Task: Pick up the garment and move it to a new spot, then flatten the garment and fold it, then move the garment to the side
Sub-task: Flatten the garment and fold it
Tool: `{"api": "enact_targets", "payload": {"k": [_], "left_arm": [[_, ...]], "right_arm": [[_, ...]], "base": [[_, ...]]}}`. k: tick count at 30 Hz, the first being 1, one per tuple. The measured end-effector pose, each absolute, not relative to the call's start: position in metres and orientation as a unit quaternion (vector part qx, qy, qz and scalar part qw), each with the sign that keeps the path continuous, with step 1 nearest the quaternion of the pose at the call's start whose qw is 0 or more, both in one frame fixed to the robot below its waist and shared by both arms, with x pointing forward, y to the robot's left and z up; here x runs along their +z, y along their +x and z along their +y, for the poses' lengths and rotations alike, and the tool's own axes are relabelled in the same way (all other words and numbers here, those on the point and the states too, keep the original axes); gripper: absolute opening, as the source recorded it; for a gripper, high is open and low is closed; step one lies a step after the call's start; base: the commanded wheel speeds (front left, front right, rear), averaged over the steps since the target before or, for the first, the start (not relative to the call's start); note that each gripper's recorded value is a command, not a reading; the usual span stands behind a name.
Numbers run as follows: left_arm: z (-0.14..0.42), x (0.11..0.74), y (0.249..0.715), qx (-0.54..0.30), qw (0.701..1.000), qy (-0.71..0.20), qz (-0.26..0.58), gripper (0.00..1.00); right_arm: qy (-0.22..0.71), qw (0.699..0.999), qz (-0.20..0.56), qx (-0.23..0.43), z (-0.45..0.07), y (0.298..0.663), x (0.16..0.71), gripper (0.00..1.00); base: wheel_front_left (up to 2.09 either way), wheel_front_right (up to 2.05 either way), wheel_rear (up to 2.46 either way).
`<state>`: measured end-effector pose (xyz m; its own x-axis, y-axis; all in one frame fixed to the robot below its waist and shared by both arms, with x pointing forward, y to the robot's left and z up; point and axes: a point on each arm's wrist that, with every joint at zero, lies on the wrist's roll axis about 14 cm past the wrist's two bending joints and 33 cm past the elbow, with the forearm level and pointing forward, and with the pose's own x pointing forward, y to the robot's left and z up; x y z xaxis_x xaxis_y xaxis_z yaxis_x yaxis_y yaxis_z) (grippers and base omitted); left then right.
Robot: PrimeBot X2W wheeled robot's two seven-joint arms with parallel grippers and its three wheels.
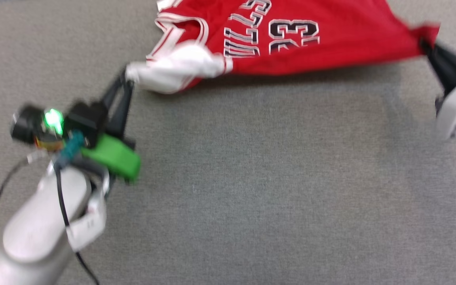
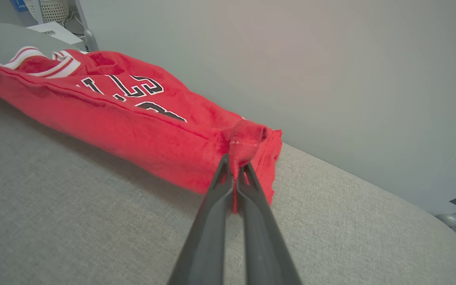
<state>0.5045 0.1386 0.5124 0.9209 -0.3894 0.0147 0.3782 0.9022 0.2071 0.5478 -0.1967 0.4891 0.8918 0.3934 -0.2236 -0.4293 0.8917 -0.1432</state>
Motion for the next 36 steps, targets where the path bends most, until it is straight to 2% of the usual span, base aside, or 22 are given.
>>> {"api": "enact_targets", "payload": {"k": [11, 16, 22, 26, 30, 36], "left_arm": [[0.146, 0.459, 0.361, -0.169, 0.977, 0.039, 0.120, 0.00], [0.146, 0.442, 0.317, -0.149, 0.974, -0.005, 0.169, 0.00], [0.141, 0.413, 0.270, -0.135, 0.961, -0.047, 0.237, 0.00], [0.141, 0.406, 0.262, -0.134, 0.958, -0.051, 0.248, 0.00], [0.142, 0.410, 0.273, -0.136, 0.962, -0.046, 0.232, 0.00], [0.138, 0.446, 0.337, -0.167, 0.975, -0.017, 0.148, 0.00]], "right_arm": [[-0.033, 0.962, 0.186, 0.199, -0.217, 0.421, 0.435, 0.00], [-0.004, 0.957, 0.226, 0.185, -0.222, 0.367, 0.412, 0.00], [0.020, 0.953, 0.255, 0.160, -0.230, 0.324, 0.398, 0.00], [0.027, 0.948, 0.278, 0.153, -0.229, 0.305, 0.390, 0.00], [0.037, 0.950, 0.271, 0.151, -0.222, 0.312, 0.396, 0.00], [0.042, 0.958, 0.244, 0.143, -0.222, 0.338, 0.416, 0.00]], "base": [[0.00, 0.00, 0.00], [0.00, 0.00, 0.00], [0.00, 0.00, 0.00], [0.00, 0.00, 0.00], [0.00, 0.00, 0.00], [0.00, 0.00, 0.00]]}}
